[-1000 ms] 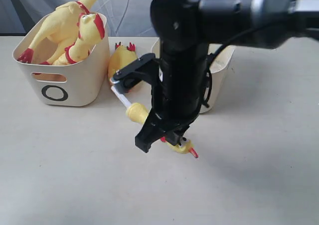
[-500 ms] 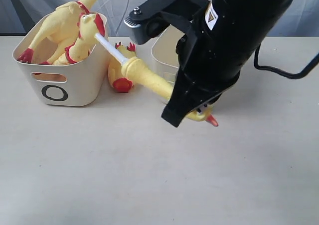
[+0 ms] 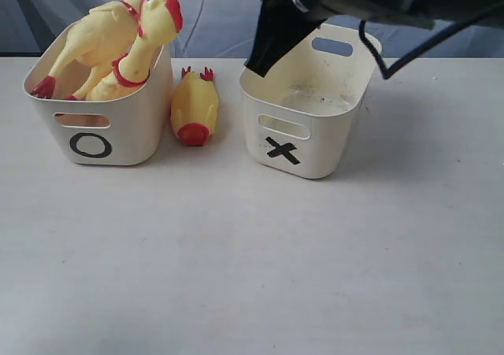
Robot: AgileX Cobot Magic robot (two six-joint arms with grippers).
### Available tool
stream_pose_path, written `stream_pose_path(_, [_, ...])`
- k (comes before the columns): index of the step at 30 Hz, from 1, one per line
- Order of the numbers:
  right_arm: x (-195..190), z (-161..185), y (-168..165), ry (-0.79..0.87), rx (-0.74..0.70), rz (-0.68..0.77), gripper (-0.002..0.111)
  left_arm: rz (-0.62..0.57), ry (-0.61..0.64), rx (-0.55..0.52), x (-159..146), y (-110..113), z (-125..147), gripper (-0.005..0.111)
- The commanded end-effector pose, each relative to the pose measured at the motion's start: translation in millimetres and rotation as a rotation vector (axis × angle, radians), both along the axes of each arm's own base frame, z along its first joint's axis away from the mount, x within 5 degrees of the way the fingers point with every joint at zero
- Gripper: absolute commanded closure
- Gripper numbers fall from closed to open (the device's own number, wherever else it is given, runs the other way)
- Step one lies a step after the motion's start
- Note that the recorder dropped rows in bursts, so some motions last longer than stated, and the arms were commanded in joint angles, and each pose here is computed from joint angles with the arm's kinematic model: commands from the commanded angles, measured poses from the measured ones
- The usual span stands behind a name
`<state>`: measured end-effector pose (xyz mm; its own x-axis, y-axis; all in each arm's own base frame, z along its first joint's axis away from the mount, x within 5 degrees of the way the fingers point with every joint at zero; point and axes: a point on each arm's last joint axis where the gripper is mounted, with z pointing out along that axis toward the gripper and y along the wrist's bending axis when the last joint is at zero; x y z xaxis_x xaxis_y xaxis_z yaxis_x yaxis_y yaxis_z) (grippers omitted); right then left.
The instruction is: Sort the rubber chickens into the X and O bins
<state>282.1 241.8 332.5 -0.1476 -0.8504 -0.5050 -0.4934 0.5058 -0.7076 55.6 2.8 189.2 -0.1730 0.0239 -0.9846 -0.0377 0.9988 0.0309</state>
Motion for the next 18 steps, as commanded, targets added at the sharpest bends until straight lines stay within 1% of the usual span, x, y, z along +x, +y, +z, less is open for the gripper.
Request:
stream_pose_path(1, [25.1, -11.9, -2.0, -0.096, 0.101, -0.131, 0.109, -0.003, -0.022, -0.005, -0.2, -0.3, 2.4, 0.107])
stream_pose_path(3, [39.8, -15.4, -14.3, -0.098, 0.281, -0.261, 0.109, -0.003, -0.022, -0.005, -0.2, -0.3, 2.4, 0.107])
stream_pose_path(5, [54.5, -17.1, -30.0, -0.070, 0.501, -0.369, 0.109, -0.003, -0.022, -0.005, -0.2, -0.3, 2.4, 0.107])
stream_pose_path(7, [64.8, -17.9, -39.9, -0.032, 0.623, -0.386, 0.109, -0.003, -0.022, -0.005, -0.2, -0.3, 2.4, 0.107])
stream_pose_path(9, [70.5, -17.6, -44.7, -0.016, 0.661, -0.363, 0.109, -0.003, -0.022, -0.005, -0.2, -0.3, 2.4, 0.107])
stream_pose_path(12, [75.8, -16.2, -53.0, -0.041, 0.642, -0.365, 0.108, -0.003, -0.022, -0.005, -0.2, -0.3, 2.4, 0.107])
stream_pose_path(13, [77.5, -16.0, -55.3, -0.042, 0.645, -0.363, 0.104, -0.003, -0.022, -0.005, -0.2, -0.3, 2.4, 0.107])
stream_pose_path(14, [78.9, -15.7, -56.5, -0.040, 0.653, -0.353, 0.098, -0.003, -0.022, -0.005, -0.2, -0.3, 2.4, 0.107])
stream_pose_path(16, [80.4, -15.4, -57.3, -0.037, 0.663, -0.338, 0.080, -0.003, -0.022, -0.005, -0.2, -0.3, 2.4, 0.107])
stream_pose_path(18, [81.4, -15.3, -57.9, -0.030, 0.677, -0.330, 0.053, -0.003, -0.022, -0.005, -0.2, -0.3, 2.4, 0.107])
